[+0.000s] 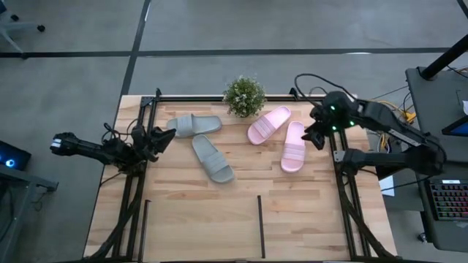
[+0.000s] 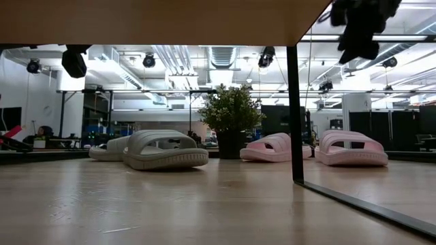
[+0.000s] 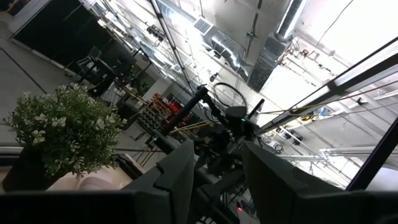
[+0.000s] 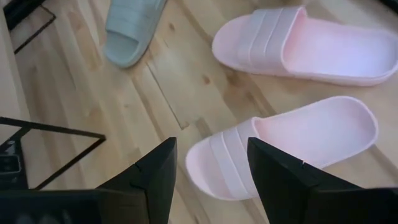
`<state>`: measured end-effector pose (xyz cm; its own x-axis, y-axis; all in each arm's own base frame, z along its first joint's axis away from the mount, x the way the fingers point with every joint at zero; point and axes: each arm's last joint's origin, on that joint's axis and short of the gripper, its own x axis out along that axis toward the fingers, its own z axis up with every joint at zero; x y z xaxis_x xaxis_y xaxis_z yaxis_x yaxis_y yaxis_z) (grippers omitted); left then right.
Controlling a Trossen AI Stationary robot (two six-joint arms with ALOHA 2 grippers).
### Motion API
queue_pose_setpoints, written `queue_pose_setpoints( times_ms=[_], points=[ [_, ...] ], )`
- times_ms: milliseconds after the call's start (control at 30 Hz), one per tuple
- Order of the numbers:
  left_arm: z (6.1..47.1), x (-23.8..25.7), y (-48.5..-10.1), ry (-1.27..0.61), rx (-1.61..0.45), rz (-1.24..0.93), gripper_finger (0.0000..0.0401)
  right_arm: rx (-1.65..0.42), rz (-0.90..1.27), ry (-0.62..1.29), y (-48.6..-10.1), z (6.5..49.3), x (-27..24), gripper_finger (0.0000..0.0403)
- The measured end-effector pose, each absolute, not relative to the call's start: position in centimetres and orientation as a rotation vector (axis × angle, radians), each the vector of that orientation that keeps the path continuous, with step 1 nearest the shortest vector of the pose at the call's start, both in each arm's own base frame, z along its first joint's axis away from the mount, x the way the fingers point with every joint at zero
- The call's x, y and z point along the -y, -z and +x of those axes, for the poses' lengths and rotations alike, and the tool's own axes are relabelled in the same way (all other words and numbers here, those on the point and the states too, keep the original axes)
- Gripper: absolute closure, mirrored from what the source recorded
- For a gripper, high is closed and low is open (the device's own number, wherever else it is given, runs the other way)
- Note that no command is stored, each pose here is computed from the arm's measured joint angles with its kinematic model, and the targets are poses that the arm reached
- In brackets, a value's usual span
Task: Pick and place slides into the shelf
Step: Put the bottom pink slipper on the shelf
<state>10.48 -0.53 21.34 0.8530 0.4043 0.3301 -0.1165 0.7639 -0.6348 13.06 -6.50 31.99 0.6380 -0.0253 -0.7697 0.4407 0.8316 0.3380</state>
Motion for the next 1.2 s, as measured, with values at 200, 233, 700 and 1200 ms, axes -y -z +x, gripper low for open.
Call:
queue_pose_setpoints(
  times_ms=[200, 233, 700, 1200],
  points=[
    [10.6, 0.6, -21.2, -0.298, 0.463, -0.639, 0.0278, -0.919, 0.619, 0.214, -30.0, 14.6, 10.0, 0.0216],
    [10.6, 0.6, -21.2, -0.299, 0.461, -0.639, 0.0278, -0.927, 0.631, 0.205, -29.6, 14.8, 10.5, 0.0216],
    [10.7, 0.6, -21.2, -0.301, 0.455, -0.636, 0.0278, -1.025, 0.769, 0.101, -24.8, 16.6, 16.3, 0.0216],
    [10.7, 0.6, -21.1, -0.311, 0.456, -0.637, 0.0278, -1.180, 0.735, -0.033, -21.6, 17.8, 17.8, 0.0216]
  ],
)
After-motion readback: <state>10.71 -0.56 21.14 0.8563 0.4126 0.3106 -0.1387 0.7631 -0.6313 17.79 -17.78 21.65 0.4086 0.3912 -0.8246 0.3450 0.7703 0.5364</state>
